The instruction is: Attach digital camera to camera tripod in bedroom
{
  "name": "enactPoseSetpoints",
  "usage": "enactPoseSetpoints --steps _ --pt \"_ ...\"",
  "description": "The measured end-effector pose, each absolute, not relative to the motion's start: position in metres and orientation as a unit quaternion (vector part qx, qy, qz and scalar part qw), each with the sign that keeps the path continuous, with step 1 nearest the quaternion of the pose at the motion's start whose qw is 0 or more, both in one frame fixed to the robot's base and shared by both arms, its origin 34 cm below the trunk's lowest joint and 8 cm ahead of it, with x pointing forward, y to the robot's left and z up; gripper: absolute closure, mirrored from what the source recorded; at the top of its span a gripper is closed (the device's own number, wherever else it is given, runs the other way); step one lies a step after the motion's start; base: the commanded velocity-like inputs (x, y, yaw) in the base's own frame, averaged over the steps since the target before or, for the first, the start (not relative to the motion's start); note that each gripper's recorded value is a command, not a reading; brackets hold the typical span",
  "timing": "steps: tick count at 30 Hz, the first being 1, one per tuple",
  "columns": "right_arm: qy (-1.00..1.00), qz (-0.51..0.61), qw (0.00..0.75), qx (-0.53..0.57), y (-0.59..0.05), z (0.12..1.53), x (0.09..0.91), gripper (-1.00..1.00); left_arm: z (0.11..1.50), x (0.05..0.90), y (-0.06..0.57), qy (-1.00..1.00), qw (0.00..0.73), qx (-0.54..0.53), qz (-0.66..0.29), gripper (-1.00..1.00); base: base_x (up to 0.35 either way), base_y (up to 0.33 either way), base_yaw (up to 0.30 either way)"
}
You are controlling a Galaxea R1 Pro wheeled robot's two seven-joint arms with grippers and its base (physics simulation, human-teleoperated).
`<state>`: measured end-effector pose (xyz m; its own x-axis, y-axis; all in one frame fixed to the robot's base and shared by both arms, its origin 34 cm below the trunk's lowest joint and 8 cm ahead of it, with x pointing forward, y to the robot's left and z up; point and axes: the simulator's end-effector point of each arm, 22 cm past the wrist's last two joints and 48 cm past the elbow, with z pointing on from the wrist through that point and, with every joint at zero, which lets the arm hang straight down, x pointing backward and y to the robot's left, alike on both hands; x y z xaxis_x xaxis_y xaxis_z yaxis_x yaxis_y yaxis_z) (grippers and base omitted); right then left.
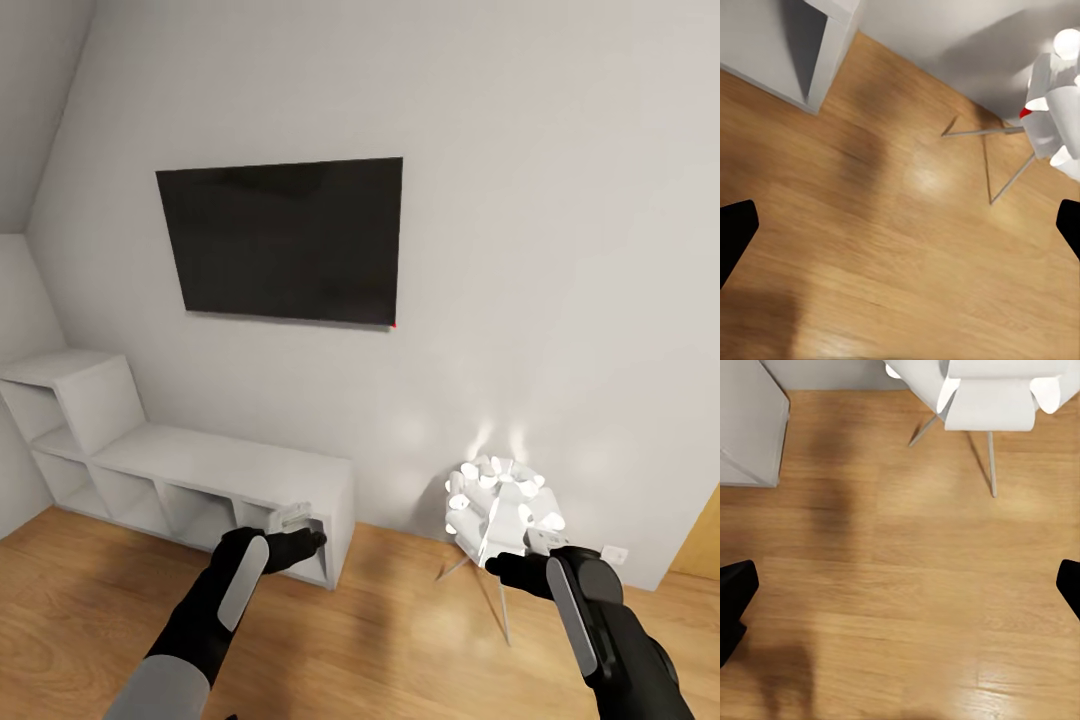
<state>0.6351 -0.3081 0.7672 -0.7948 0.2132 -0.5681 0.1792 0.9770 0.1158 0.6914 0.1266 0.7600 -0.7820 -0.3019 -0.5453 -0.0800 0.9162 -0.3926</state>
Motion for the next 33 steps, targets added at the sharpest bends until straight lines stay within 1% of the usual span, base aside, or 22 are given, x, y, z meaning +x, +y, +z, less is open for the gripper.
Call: enactPoseSetpoints --steps 33 --pt "0.946 0.028 0.304 0.104 -0.309 0.708 0.631 -1.0 0.704 0.688 0.128 0.925 0.315 -0.107 -0.181 -1.0 0.0 0.0 0.0"
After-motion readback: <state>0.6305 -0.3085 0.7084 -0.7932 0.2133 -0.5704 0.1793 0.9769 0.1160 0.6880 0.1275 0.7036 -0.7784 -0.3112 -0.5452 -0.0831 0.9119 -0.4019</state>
